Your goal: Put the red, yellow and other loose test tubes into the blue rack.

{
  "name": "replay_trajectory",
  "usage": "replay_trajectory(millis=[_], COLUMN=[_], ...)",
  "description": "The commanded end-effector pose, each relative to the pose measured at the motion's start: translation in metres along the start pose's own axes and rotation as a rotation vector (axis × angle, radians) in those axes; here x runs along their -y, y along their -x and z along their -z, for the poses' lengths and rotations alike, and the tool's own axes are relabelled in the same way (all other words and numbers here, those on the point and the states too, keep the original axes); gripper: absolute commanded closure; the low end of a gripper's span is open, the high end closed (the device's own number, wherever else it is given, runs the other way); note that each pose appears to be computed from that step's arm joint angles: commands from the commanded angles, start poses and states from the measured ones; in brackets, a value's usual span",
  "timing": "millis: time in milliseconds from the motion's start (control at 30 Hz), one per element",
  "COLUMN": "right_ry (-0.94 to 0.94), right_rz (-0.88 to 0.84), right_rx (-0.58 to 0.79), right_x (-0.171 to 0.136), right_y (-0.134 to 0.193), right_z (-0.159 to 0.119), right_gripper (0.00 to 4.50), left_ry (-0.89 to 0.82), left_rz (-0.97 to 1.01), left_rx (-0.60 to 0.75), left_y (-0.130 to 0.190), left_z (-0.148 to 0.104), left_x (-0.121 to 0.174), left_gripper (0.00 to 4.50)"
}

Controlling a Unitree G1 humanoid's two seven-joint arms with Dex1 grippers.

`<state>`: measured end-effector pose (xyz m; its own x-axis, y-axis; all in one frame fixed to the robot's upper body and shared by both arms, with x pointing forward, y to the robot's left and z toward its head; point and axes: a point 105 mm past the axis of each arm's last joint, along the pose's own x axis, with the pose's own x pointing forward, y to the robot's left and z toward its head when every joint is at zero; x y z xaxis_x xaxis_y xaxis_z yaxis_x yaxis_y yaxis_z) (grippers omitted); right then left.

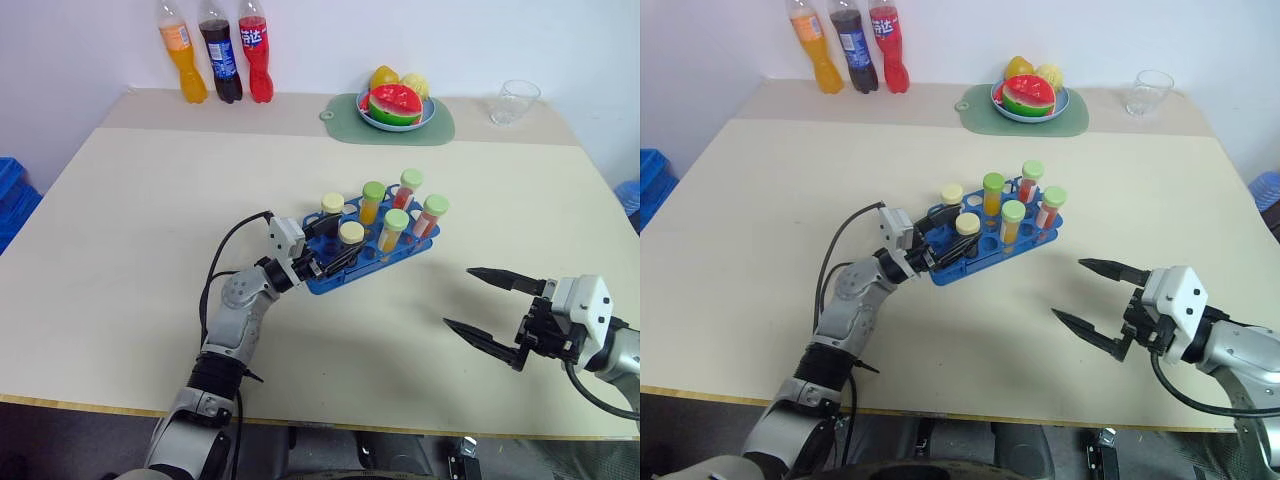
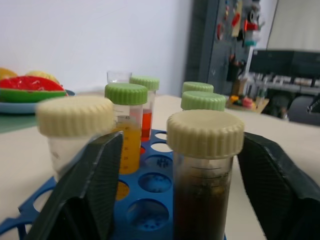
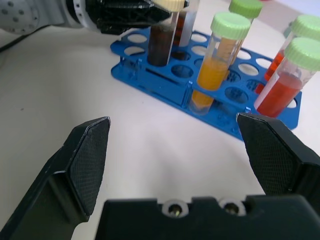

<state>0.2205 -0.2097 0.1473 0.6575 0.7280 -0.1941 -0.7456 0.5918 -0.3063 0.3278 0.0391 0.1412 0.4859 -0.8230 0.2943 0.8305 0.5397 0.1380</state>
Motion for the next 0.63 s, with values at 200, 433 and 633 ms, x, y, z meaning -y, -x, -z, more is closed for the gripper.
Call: replay_trajectory(millis=[200,433,633], right_ry=[-0.017,-0.029,-0.044], right_rz=[0.122,0.256,0.284], right_rx=[0.012,-0.009,-0.026], right_x=[0.006,0.012,0.011], right_y=[0.009,0.031,0.039], right_z=[0.016,0.030,0.028], right_gripper=[0.00,0.00,0.00], left_ry=[-0.100,-0.073,-0.082], left_rz=[-0.094,-0.160,-0.167], left_rx=[-0.078,-0.238,-0.321], left_y=[0.076,0.144,0.161], left_z=[-0.013,-0.024,-0.025], left_x=[-0.022,-0.030,-0.028], left_gripper=[0.89,0.89,0.89])
